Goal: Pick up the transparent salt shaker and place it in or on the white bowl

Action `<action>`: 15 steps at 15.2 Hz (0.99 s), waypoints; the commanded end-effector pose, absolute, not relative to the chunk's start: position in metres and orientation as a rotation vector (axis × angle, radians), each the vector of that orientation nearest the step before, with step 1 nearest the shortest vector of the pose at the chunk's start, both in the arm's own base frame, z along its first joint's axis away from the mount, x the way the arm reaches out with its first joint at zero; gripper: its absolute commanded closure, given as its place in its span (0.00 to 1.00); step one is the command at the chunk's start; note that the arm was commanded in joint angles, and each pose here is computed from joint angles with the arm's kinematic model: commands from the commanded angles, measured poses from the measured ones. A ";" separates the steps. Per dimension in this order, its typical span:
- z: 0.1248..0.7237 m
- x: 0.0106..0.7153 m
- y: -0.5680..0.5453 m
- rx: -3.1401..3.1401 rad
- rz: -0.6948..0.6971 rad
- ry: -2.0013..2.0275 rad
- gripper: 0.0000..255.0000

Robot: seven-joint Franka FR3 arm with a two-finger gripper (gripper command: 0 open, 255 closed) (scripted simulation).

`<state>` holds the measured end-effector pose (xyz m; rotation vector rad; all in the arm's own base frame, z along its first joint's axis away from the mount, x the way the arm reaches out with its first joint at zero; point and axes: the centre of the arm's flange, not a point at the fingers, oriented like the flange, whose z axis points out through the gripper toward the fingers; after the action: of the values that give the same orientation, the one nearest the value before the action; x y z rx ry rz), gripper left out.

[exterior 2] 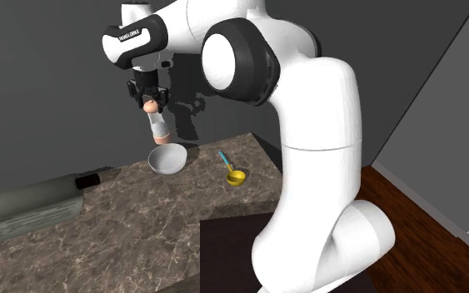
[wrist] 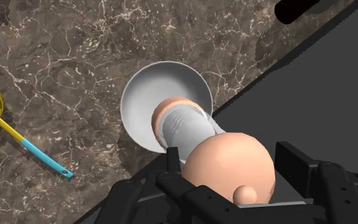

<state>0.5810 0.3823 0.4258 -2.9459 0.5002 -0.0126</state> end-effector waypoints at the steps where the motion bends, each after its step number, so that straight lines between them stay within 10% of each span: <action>1: 0.414 0.582 0.382 -2.945 -0.013 0.500 1.00; 15: 0.341 0.582 0.382 -2.945 -0.013 0.500 1.00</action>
<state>0.5817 0.3818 0.3457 -2.9459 0.5001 -0.0125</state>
